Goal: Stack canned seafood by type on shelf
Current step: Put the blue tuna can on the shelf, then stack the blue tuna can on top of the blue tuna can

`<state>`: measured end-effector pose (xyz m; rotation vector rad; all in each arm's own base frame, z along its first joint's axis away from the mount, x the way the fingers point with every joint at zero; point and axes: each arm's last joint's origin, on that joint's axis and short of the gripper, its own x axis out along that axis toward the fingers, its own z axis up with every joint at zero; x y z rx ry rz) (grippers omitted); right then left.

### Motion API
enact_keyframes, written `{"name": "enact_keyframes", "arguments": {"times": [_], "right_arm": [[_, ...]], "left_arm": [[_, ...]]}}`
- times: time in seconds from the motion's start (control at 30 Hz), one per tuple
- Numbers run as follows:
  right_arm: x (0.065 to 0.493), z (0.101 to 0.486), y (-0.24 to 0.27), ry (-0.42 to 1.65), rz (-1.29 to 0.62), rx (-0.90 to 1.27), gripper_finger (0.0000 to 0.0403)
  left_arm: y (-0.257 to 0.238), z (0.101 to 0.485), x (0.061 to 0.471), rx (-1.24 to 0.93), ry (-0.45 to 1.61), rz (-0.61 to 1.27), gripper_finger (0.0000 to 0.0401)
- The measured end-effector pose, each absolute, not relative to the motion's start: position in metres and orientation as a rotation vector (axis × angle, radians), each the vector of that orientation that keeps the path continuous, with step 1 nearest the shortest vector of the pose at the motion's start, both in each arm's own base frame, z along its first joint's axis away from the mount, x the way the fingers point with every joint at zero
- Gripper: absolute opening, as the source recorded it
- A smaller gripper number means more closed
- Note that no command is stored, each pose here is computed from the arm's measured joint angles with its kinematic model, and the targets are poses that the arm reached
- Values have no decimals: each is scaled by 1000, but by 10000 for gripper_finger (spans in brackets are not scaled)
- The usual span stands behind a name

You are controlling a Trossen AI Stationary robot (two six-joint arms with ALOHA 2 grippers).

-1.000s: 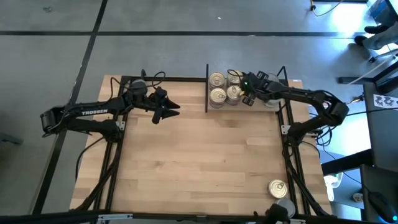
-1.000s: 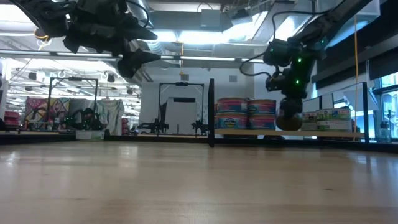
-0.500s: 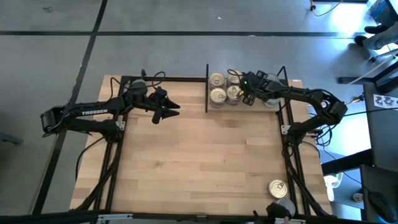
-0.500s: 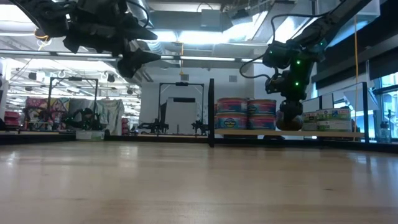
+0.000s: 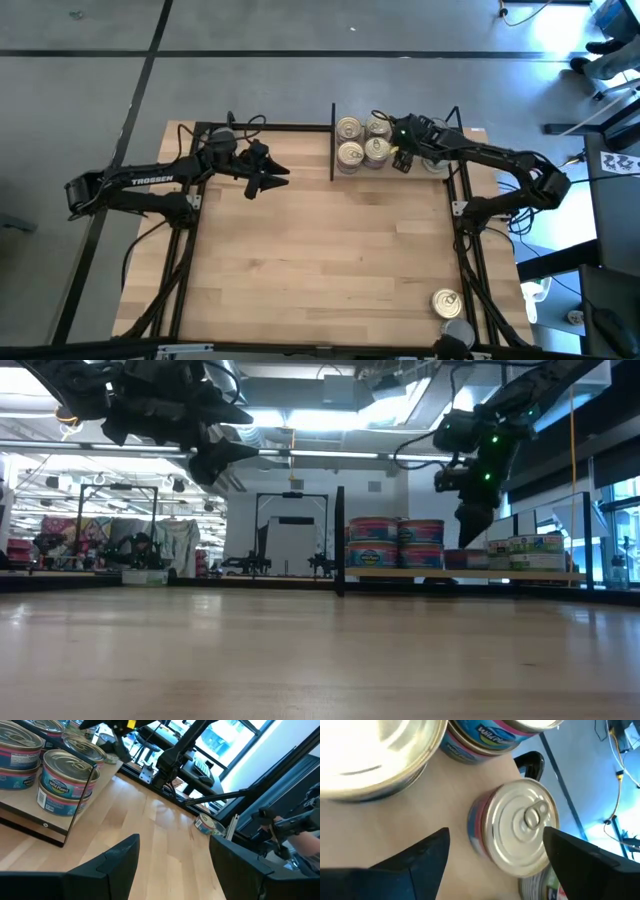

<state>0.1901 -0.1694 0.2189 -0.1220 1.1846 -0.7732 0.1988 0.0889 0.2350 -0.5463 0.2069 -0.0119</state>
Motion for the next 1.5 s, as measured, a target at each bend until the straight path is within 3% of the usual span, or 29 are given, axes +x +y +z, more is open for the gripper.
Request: {"name": "enact_keyframes", "arguments": {"times": [0.2,0.47,0.77,1.03,1.5], "right_arm": [[183,238,-144,1148,-757,-99,319],[191,279,-62,990,-478,85,319],[198,278,26,1010,-222,297,319],[185,266,76,1119,-212,562,319],[144,221,151,1546,-457,929,319]], "left_arm": [[89,235,199,-546,207,-12,237],[87,235,200,-524,203,-7,237],[36,235,217,-353,240,-173,237],[-9,228,226,-248,275,-177,237],[-50,195,241,-208,399,-209,237]]}}
